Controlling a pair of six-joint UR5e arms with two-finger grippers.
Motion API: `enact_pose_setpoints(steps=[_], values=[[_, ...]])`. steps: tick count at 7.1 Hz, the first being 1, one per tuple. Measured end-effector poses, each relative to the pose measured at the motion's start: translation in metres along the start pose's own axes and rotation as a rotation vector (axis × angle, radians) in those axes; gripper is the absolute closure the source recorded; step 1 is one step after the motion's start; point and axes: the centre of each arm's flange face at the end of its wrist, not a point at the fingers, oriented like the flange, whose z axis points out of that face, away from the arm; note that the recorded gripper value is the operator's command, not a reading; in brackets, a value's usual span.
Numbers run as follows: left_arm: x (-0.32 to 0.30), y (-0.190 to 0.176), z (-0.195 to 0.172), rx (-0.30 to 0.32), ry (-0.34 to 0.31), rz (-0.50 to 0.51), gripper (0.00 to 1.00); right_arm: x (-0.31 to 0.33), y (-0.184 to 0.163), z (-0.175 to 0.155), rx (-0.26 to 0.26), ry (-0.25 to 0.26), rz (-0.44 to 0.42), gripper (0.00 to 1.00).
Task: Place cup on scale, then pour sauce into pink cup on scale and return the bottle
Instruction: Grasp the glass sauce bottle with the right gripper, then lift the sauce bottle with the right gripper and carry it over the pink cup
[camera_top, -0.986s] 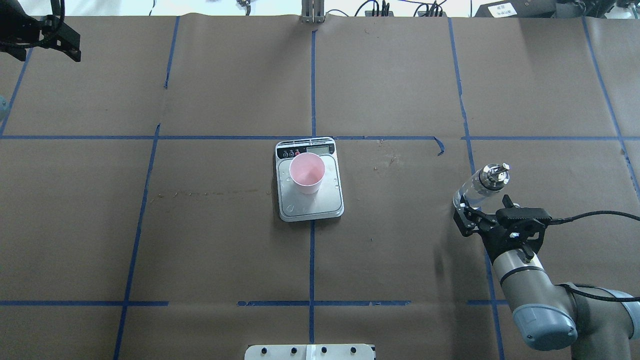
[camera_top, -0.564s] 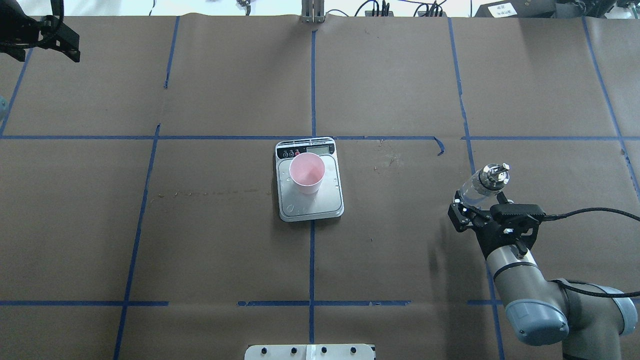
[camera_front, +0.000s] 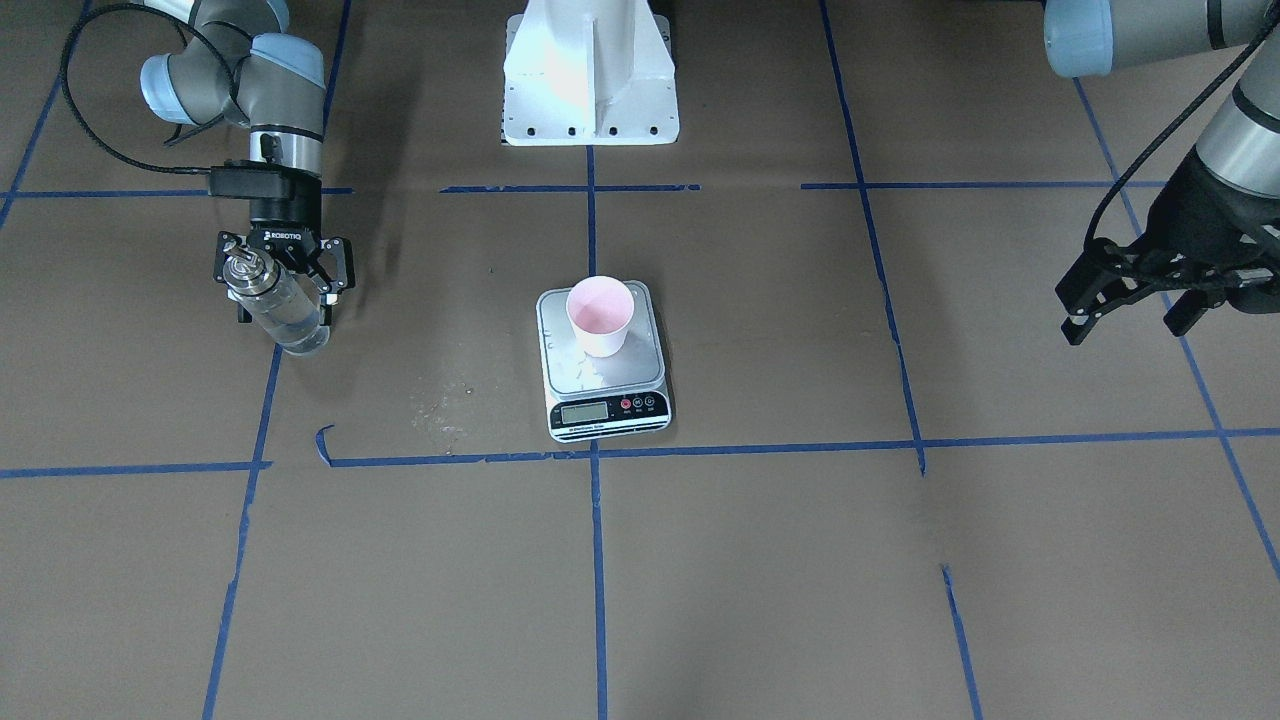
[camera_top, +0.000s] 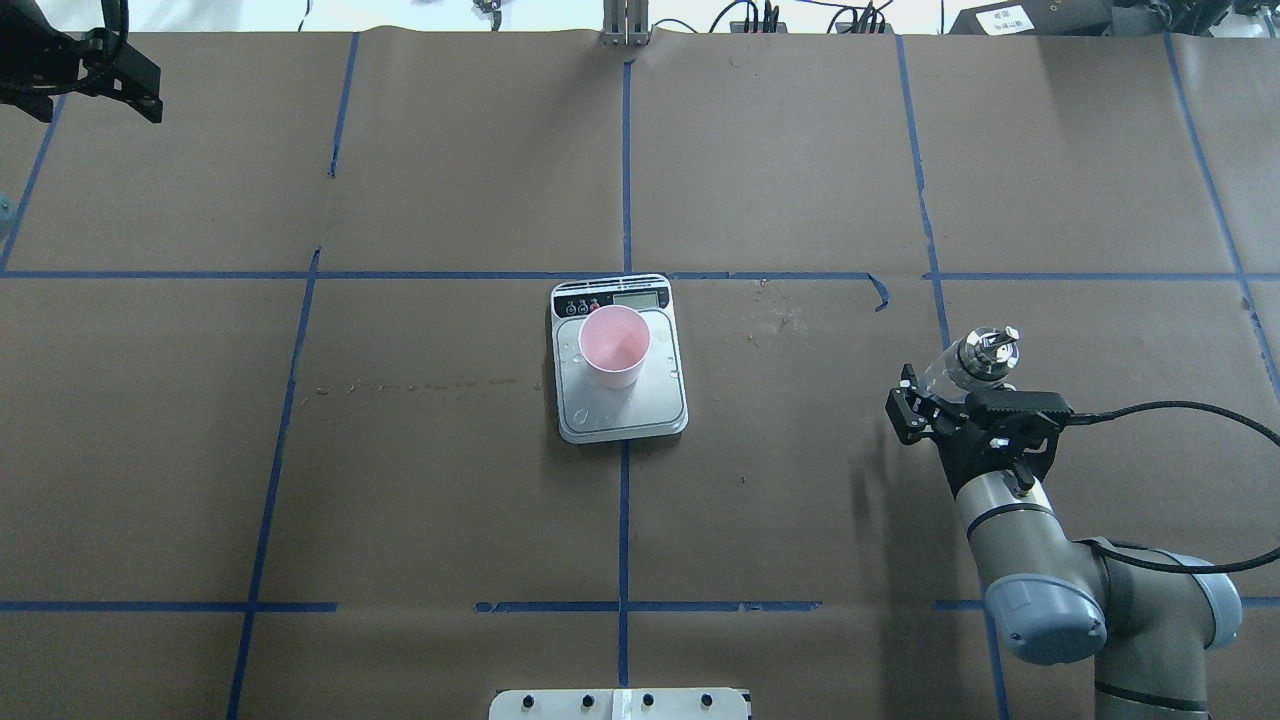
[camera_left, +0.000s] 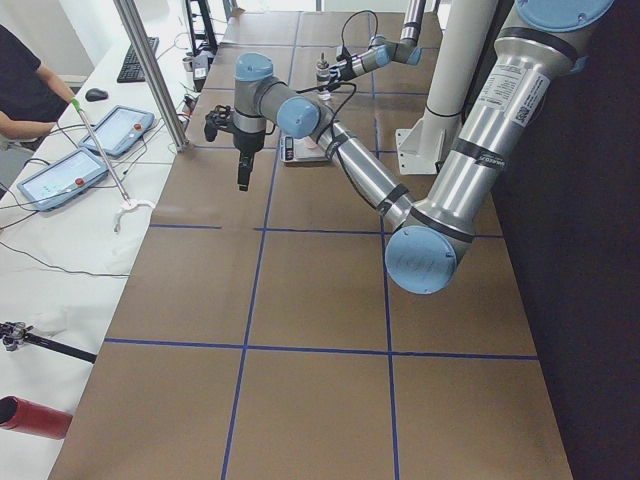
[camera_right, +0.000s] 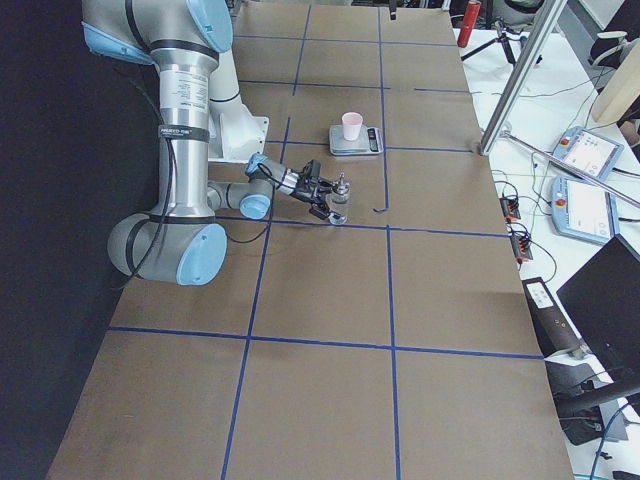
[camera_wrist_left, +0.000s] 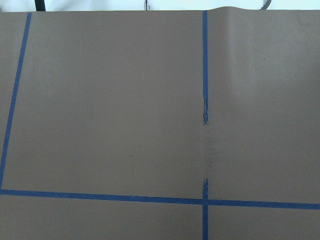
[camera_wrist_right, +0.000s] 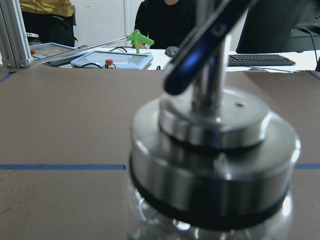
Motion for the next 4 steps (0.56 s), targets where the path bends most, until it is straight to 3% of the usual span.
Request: enact_pose_setpoints(steps=[1, 3, 4], values=[[0.0, 0.0, 0.001, -0.007, 0.006, -0.002, 0.0, 0.001, -0.002, 0.003, 0.003, 0.005, 0.002, 1.0], [0.001, 0.0, 0.001, -0.012, 0.01, -0.009, 0.0, 0.001, -0.011, 0.005, 0.011, -0.011, 0.029, 1.0], [0.002, 0.0, 0.001, -0.012, 0.011, -0.017, 0.0, -0.002, -0.026, 0.002, 0.01, -0.055, 0.049, 1.0]])
